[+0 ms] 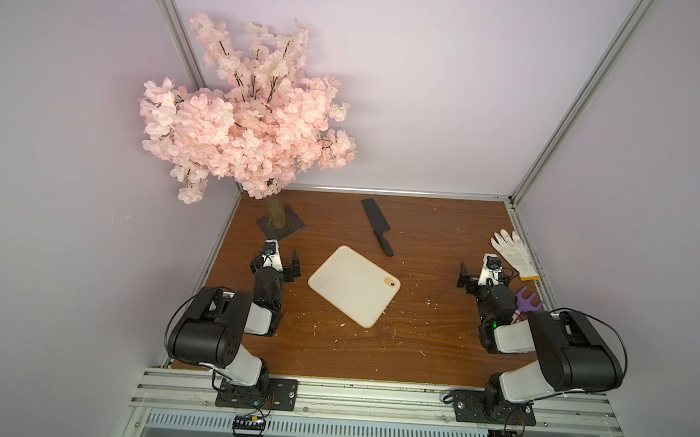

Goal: Align the knife with the edge of the cutting board
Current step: Adjust the work surface at the center of the board.

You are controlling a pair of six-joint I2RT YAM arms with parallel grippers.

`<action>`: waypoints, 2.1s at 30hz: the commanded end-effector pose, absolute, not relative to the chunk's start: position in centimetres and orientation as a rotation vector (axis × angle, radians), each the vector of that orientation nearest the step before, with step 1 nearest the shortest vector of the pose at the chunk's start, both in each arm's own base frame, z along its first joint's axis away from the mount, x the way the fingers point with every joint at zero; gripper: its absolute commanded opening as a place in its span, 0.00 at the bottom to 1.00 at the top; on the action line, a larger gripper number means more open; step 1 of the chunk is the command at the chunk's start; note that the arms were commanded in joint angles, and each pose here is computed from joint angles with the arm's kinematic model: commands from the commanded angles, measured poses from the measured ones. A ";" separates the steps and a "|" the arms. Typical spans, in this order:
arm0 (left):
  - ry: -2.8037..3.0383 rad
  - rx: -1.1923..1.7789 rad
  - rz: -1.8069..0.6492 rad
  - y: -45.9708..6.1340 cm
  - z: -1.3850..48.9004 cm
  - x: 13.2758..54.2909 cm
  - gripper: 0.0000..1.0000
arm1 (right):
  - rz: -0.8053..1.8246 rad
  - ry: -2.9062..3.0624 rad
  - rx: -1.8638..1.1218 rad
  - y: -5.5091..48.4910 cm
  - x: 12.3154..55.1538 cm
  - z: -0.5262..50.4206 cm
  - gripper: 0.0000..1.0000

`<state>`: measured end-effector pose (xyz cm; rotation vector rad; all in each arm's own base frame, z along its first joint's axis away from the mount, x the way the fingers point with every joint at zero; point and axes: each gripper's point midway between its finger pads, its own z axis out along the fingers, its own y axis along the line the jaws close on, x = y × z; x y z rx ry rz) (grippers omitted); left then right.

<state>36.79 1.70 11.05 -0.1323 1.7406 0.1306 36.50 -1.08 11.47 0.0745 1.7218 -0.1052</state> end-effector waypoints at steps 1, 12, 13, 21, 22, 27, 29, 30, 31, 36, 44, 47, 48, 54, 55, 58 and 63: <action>1.690 -0.146 0.145 2.0 12.5 37.0 0.98 | -0.173 1.666 0.153 -2.3 36.6 13.1 1.00; 1.742 -0.411 0.248 5.1 16.1 38.8 0.99 | -0.194 1.761 0.434 -4.7 37.5 18.2 1.00; 1.760 -0.416 0.212 4.7 16.6 39.5 0.99 | -0.181 1.781 0.437 -4.5 37.6 18.4 1.00; 1.967 -0.353 0.014 -1.7 19.7 42.9 0.99 | 0.152 1.870 0.403 -0.2 37.2 21.3 1.00; 1.983 -0.350 -0.018 -2.3 20.1 43.0 0.99 | 0.207 1.864 0.385 0.6 37.0 21.9 1.00; 2.041 -0.354 -0.109 -3.5 20.9 42.3 0.99 | 0.459 1.857 0.336 3.9 35.7 24.5 1.00; 2.074 -0.348 -0.145 -4.1 20.8 42.0 0.99 | 0.566 1.884 0.312 5.6 35.3 24.5 1.00; 2.100 -0.345 -0.166 -4.4 20.5 41.9 0.99 | 0.610 1.900 0.298 6.6 35.1 24.3 1.00; 2.130 -0.332 -0.194 -5.0 20.2 41.9 0.99 | 0.643 1.925 0.282 7.6 34.8 24.0 1.00; 2.280 -0.295 -0.306 -7.3 16.9 42.1 0.99 | 0.688 2.045 0.241 11.9 33.6 20.6 1.00; 2.430 -0.300 -0.437 -9.5 12.3 42.2 0.99 | 0.724 2.240 0.192 19.4 30.1 13.8 0.99; 2.478 -0.302 -0.444 -9.8 10.8 42.0 0.99 | 0.701 2.297 0.150 21.8 28.5 11.6 1.00; 2.493 -0.305 -0.445 -9.9 10.3 42.0 0.99 | 0.703 2.318 0.139 22.5 27.9 10.9 1.00; 2.562 -0.331 -0.431 -10.1 7.9 41.6 0.99 | 0.753 2.354 0.140 24.7 26.2 8.7 1.00; 2.571 -0.335 -0.431 -10.2 7.7 41.5 0.99 | 0.740 2.361 0.139 24.8 26.1 8.5 1.00; 2.582 -0.336 -0.429 -10.6 7.3 41.3 0.99 | 0.735 2.377 0.146 25.0 25.8 7.8 1.00; 2.588 -0.293 -0.374 -11.7 7.4 40.7 0.99 | 0.768 2.382 0.155 25.3 25.4 7.2 0.99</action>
